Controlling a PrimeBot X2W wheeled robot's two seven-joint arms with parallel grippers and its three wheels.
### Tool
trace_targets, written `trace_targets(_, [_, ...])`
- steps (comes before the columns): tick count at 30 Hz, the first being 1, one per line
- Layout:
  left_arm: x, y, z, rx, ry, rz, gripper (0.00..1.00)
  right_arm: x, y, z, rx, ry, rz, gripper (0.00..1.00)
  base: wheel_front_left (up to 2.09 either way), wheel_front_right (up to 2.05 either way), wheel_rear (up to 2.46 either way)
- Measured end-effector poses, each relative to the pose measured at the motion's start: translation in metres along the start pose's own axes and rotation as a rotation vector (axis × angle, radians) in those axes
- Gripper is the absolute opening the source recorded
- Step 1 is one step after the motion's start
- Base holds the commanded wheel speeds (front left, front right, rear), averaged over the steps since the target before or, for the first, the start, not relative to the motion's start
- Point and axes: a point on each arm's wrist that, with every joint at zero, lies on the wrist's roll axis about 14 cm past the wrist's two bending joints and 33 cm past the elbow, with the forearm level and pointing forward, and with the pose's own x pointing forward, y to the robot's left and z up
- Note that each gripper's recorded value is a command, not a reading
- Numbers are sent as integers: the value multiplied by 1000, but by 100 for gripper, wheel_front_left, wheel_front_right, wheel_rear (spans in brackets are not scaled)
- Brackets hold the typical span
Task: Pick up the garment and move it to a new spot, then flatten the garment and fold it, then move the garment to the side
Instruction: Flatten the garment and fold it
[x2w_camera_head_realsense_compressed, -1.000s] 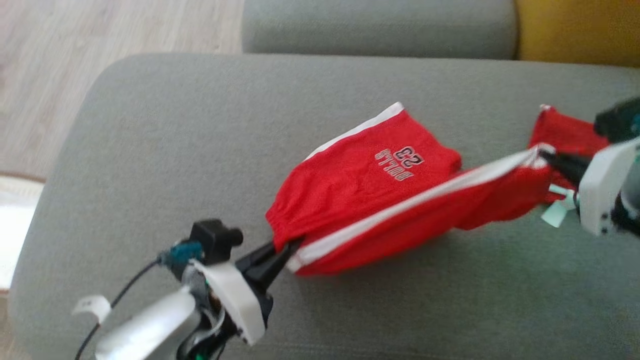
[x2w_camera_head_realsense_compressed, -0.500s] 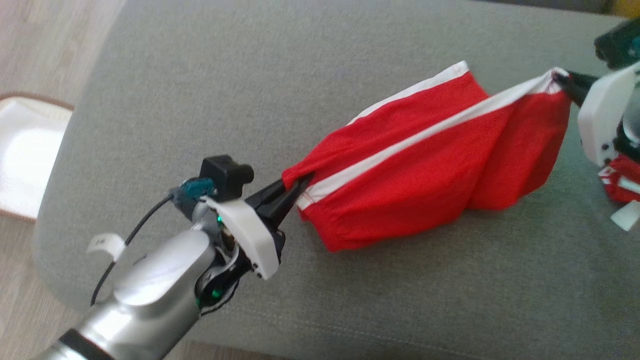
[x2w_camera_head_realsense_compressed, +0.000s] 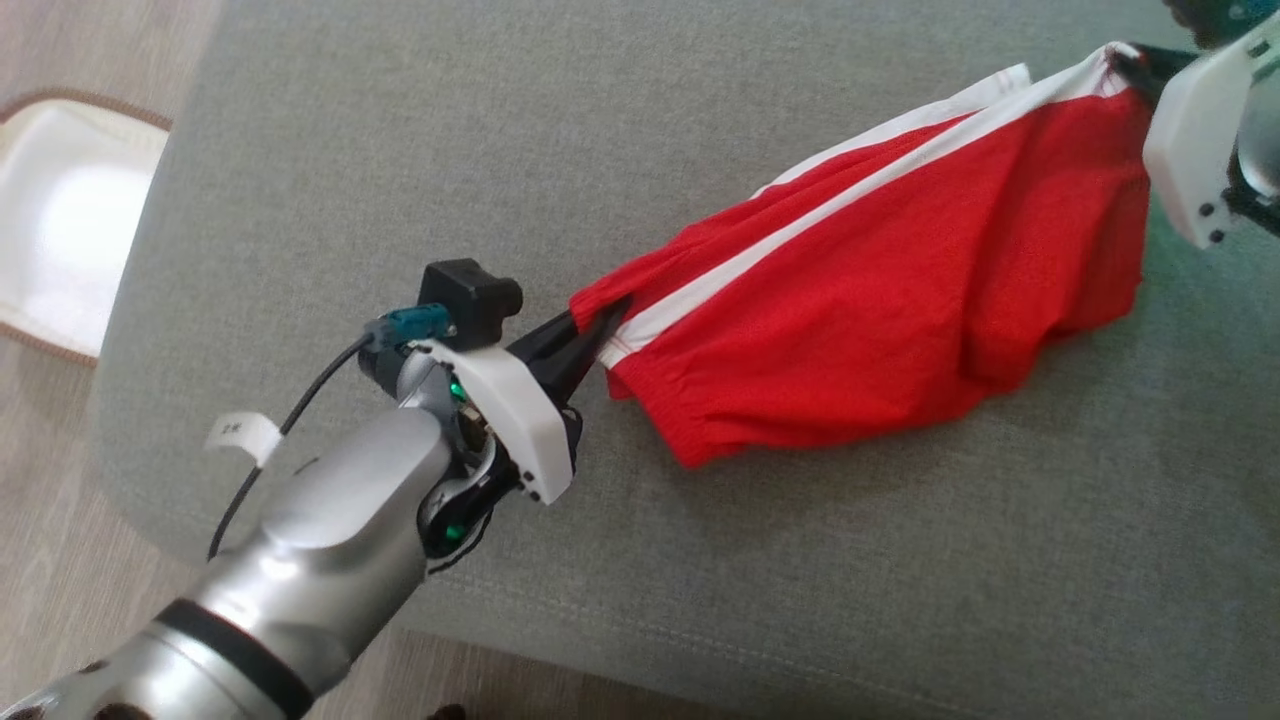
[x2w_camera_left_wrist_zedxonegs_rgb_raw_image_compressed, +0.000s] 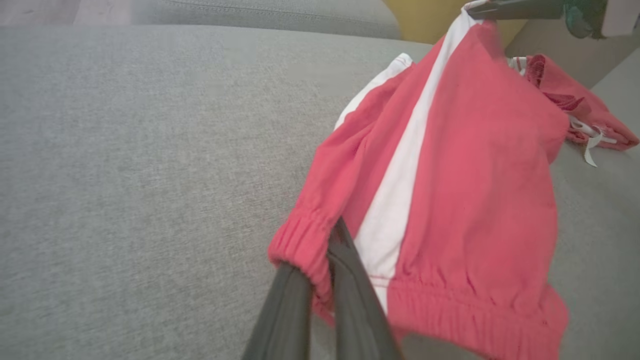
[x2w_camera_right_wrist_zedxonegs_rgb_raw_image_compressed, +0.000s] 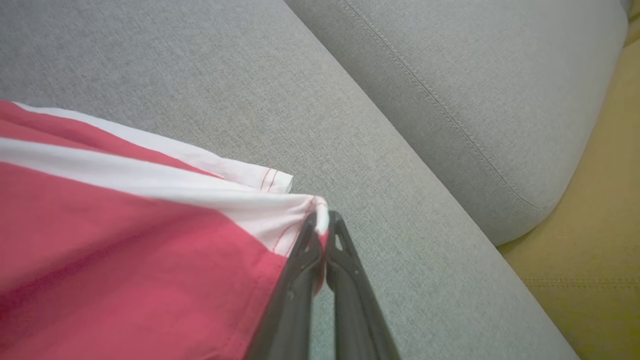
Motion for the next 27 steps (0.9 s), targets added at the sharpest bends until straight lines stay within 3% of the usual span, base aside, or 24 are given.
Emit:
trace_targets(5, [5,7,-6,-1,16,15,0,15,1,-2,-31,4,10,0,0,0,0])
trace_targets(6, [6,9,-6,2,14,18,32,17,1,-1,-38,-6,10,44,0,0,0])
trace_targets(7, [6,10,-6,8,17,20,89,19,0,-1,-37,-9,6,100,0,0,0])
trace_targets(8, [7,12,-6,14,20,24,100,20,-1,0,-37,-11,1,100,0,0,0])
trace_targets(15, [8,20,-4,31,17,50,100,10,-13,-4,25,-45,-47,100,0,0,0])
trace_targets(27, [-5,21,35,19,-120,115,100,-40,-18,17,241,-300,-143,100,0,0,0])
